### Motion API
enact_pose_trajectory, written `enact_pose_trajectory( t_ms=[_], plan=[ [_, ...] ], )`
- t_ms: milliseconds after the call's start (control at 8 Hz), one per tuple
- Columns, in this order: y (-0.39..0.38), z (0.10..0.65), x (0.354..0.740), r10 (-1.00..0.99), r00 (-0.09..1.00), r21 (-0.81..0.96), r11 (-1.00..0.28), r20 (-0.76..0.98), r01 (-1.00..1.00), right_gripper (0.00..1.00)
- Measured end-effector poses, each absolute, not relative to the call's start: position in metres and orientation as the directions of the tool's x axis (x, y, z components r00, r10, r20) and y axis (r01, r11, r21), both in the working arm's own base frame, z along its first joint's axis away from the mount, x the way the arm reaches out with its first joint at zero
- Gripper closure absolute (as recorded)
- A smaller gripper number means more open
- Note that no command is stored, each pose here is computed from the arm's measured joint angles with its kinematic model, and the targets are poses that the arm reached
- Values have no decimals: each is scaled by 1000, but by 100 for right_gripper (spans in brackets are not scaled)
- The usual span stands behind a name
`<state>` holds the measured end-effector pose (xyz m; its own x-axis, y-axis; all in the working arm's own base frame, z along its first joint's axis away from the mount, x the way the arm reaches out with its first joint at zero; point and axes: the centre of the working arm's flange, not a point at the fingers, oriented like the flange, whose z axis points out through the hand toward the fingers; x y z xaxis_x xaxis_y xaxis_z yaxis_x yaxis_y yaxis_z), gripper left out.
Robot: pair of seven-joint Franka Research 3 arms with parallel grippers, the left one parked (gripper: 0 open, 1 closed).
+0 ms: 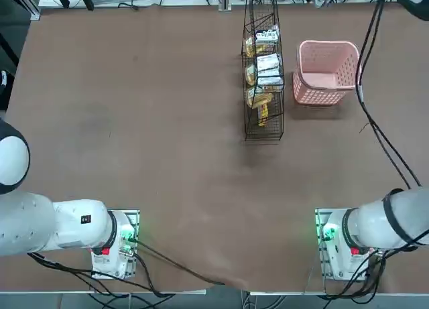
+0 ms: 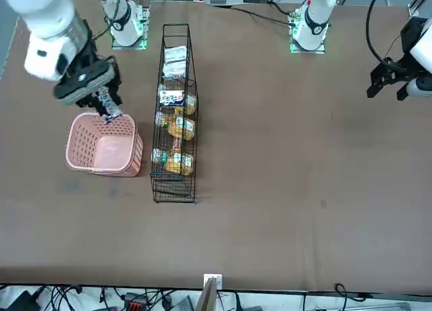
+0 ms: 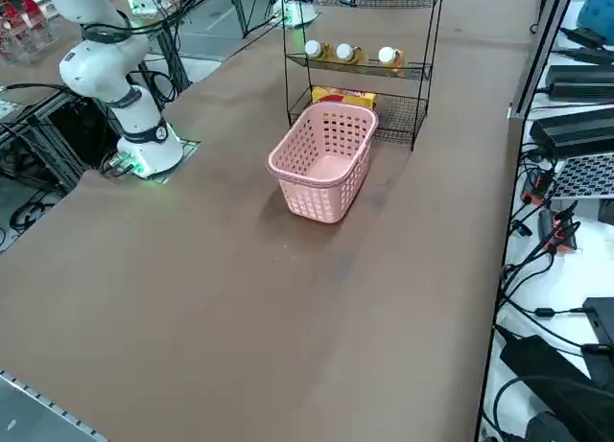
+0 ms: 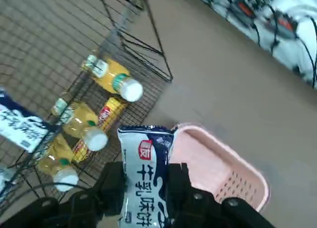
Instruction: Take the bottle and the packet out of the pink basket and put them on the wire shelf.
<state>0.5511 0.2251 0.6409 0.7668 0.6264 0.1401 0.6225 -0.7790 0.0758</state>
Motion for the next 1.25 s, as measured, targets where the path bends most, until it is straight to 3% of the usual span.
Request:
enact_pose_trajectory(
  t_ms=[625,1250],
  plan=[
    [274,636,553,889,419,148,-447,184,882,55],
    [330,612,543,948,265,127,-289,175,949,55]
  ],
)
